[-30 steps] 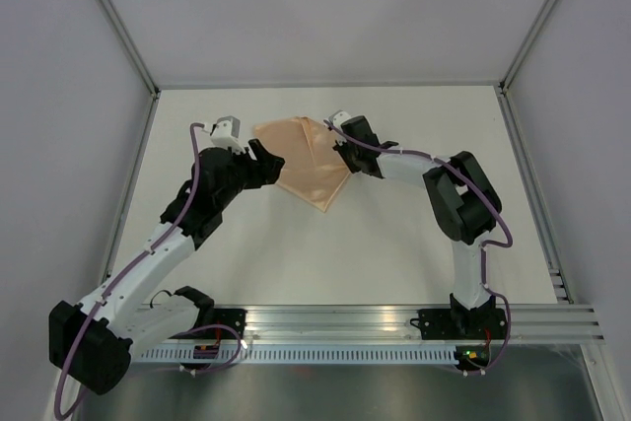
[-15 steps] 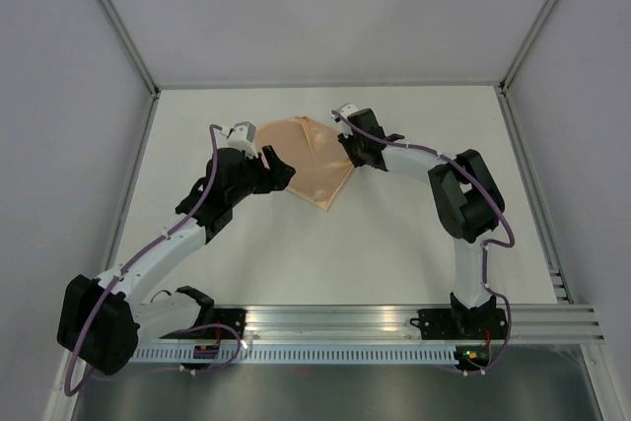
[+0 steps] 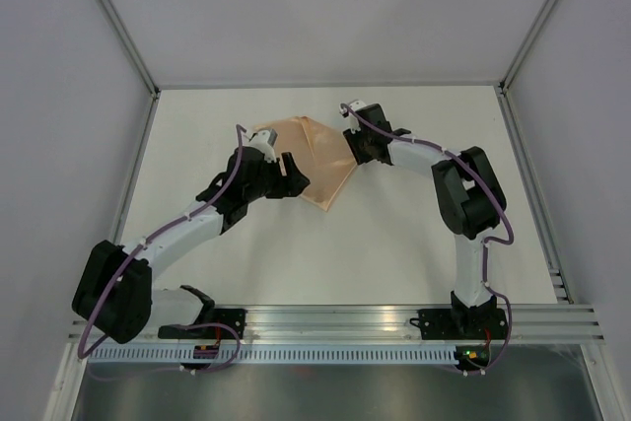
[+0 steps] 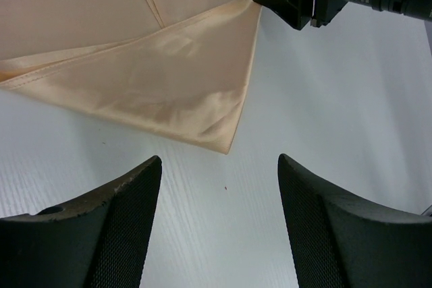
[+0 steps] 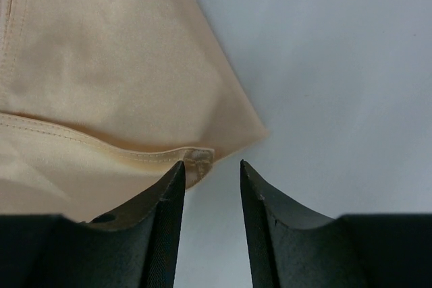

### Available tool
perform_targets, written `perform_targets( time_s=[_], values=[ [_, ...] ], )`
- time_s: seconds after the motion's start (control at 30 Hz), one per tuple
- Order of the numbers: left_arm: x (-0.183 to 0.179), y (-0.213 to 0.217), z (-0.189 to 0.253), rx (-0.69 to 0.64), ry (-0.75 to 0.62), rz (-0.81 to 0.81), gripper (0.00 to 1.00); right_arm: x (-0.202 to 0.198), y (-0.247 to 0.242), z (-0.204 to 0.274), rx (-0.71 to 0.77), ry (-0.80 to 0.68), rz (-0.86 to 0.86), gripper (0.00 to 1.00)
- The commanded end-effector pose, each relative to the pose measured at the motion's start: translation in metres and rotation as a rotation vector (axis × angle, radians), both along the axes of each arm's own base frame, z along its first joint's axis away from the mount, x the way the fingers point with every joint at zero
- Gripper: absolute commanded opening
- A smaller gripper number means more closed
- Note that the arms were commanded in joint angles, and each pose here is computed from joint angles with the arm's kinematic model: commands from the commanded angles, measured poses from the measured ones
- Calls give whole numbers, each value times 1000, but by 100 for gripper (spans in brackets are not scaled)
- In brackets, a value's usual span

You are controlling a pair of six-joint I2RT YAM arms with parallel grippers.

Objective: Fold the napkin, place the utensils inside, and roll it up
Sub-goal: Fold the napkin at the center of the board.

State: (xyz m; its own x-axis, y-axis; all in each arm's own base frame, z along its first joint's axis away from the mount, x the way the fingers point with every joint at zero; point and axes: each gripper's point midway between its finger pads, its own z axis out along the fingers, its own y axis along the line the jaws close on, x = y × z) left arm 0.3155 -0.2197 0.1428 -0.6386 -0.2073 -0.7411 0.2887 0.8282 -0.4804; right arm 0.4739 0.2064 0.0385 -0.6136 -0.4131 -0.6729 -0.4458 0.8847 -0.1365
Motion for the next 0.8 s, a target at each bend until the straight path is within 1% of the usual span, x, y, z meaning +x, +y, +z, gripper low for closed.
perform_targets(
  time_s=[0.0,0.3,0.43,0.47,0.57,0.6,0.63,0.73,0.77],
  values=[
    [16,-19,31,-14,-102,-60,75,9,6,12,53,-3,-8,45],
    [28,-36,37,2,-112,-84,77,24,5,40,180,14,-22,48],
    [32,-42,38,12,-113,-94,77,31,-9,57,219,14,-47,48],
    [33,-44,38,14,-114,-100,77,31,-12,68,230,0,-47,48],
    [39,-49,44,17,-128,-106,77,25,-28,87,257,-7,-55,48],
    [41,-50,45,18,-131,-107,77,20,-33,87,258,4,-60,48],
    [42,-51,43,26,-128,-108,77,16,-41,102,275,-13,-64,48],
    [50,-54,48,39,-147,-105,77,0,-63,106,280,8,-90,49],
    [52,-53,43,55,-143,-100,77,-6,-67,121,291,-14,-83,49]
  ],
)
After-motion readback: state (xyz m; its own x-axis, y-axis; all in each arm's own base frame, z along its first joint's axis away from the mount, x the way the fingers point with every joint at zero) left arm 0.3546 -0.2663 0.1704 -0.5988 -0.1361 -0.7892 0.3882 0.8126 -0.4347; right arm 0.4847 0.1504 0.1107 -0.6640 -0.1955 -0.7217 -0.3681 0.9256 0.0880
